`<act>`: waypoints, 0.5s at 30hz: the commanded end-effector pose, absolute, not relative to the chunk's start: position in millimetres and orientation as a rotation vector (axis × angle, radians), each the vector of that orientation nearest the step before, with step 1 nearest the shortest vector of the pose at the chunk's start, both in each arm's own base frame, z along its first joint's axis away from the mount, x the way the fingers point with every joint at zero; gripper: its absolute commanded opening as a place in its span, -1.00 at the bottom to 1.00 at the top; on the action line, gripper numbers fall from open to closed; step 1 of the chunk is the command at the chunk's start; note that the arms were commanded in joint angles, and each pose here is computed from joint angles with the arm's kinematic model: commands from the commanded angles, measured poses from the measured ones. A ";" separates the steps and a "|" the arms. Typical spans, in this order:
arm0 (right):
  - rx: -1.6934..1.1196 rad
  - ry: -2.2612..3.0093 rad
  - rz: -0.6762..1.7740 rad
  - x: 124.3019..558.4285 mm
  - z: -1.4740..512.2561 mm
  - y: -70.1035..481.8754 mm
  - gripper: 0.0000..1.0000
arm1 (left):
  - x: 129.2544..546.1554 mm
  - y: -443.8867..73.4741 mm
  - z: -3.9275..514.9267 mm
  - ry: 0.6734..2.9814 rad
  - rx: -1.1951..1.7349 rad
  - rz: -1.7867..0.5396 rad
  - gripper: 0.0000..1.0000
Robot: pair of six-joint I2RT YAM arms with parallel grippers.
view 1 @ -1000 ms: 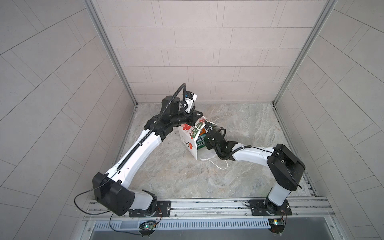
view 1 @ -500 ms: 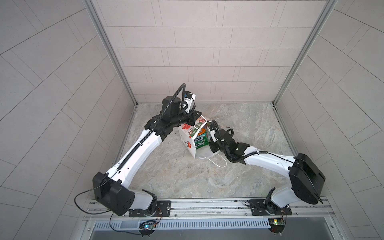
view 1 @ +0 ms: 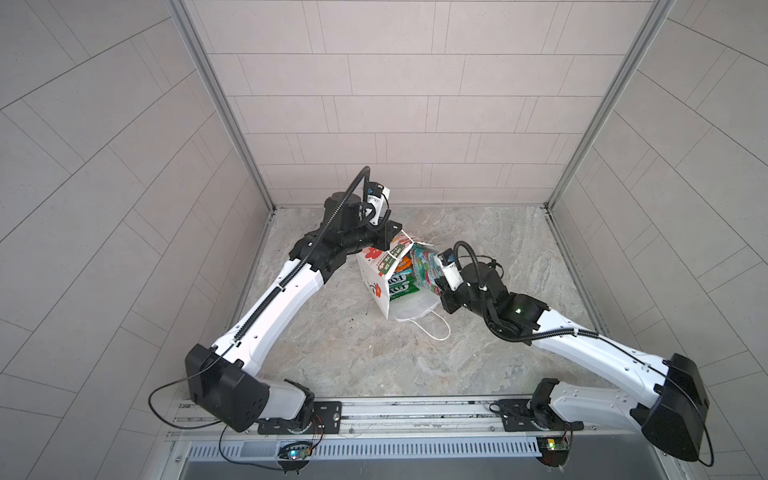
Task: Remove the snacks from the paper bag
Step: 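Pull the teal packet out of the bag with the right gripper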
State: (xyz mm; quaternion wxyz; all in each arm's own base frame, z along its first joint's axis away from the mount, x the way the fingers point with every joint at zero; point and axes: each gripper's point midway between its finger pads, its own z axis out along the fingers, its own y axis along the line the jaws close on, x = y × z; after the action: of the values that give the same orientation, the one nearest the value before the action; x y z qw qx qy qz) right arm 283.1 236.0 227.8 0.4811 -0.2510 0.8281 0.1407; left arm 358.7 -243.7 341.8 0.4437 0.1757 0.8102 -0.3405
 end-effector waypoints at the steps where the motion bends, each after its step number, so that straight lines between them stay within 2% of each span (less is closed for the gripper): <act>1: -0.593 1.944 0.331 275.7 268.3 222.6 -1.00 | 360.1 -241.8 348.6 1.981 0.423 -0.840 -1.00; 8: -0.527 1.855 0.316 258.4 326.5 194.1 -1.00 | 359.7 -241.4 350.1 1.977 0.420 -0.842 -1.00; 15: -0.443 1.803 0.264 250.0 363.3 166.3 -1.00 | 358.7 -241.0 351.7 1.973 0.421 -0.841 -1.00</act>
State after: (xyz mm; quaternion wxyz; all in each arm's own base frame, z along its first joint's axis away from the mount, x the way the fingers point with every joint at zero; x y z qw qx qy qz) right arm 250.4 181.3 345.1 0.5719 -0.2105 0.7815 0.1341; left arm 358.9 -243.5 341.8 0.4429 0.1726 0.8108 -0.3416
